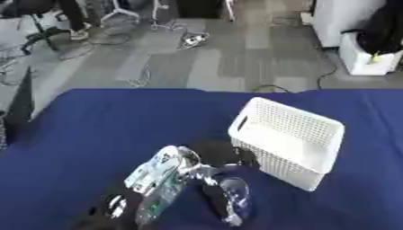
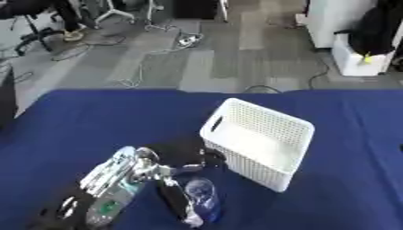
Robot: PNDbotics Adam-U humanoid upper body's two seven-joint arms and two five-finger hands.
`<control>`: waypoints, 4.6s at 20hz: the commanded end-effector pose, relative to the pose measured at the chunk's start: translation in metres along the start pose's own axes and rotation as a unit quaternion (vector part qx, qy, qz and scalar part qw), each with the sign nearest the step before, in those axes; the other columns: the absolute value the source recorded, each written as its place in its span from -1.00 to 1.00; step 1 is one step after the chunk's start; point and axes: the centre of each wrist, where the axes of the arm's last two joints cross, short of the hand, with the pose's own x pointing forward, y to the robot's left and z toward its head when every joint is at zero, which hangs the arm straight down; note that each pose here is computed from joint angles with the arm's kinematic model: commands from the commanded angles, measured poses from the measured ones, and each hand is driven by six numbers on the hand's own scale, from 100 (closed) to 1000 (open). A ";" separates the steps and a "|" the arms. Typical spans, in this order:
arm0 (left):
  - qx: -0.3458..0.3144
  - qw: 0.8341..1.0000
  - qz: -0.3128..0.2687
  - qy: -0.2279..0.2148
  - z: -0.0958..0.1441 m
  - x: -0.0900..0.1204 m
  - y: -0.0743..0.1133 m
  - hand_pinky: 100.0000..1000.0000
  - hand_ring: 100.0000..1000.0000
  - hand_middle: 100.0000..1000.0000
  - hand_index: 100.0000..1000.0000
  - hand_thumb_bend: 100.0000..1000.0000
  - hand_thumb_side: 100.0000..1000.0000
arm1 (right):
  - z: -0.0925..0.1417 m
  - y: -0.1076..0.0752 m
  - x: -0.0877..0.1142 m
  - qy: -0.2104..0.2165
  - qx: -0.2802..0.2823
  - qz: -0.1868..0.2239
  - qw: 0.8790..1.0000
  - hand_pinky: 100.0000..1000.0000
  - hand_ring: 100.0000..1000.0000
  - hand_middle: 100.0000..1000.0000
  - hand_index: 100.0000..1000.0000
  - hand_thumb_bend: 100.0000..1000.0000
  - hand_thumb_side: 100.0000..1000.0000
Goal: Pick up objects on the table and place them in the box.
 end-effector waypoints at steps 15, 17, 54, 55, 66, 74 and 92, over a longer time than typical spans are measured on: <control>-0.040 0.999 0.012 0.028 -0.024 -0.024 -0.035 1.00 0.91 0.92 0.94 0.22 0.18 | -0.004 -0.006 0.002 -0.011 -0.006 0.006 1.000 0.04 0.13 0.09 0.36 -1.00 0.60; -0.042 0.999 0.012 0.027 -0.025 -0.024 -0.037 1.00 0.91 0.92 0.94 0.22 0.18 | -0.004 -0.006 0.002 -0.011 -0.006 0.006 1.000 0.04 0.13 0.09 0.36 -1.00 0.60; -0.002 0.998 0.039 0.050 -0.027 -0.019 -0.049 -1.00 -0.84 -0.39 0.08 -0.88 -0.86 | -0.004 -0.007 0.001 -0.011 -0.004 0.003 1.000 0.05 0.13 0.10 0.36 -1.00 0.60; 0.001 0.998 0.044 0.049 -0.028 -0.020 -0.050 -1.00 -0.91 -0.45 -0.01 -1.00 -0.99 | -0.004 -0.006 0.001 -0.011 -0.004 0.003 1.000 0.05 0.13 0.10 0.36 -1.00 0.60; 0.145 0.984 0.098 0.045 -0.026 -0.018 -0.053 -1.00 -1.00 -1.00 -0.85 -1.00 -1.00 | -0.004 -0.006 0.000 -0.010 -0.004 0.003 1.000 0.05 0.13 0.10 0.36 -1.00 0.59; 0.227 0.962 0.149 0.026 -0.022 -0.016 -0.047 -1.00 -1.00 -1.00 -0.88 -1.00 -1.00 | -0.003 -0.007 0.000 -0.010 -0.004 0.003 1.000 0.05 0.13 0.10 0.36 -1.00 0.59; 0.334 0.926 0.169 0.041 0.041 -0.019 0.033 -1.00 -1.00 -1.00 -0.88 -1.00 -1.00 | 0.001 -0.007 -0.003 -0.002 -0.001 0.005 1.000 0.05 0.13 0.10 0.36 -1.00 0.59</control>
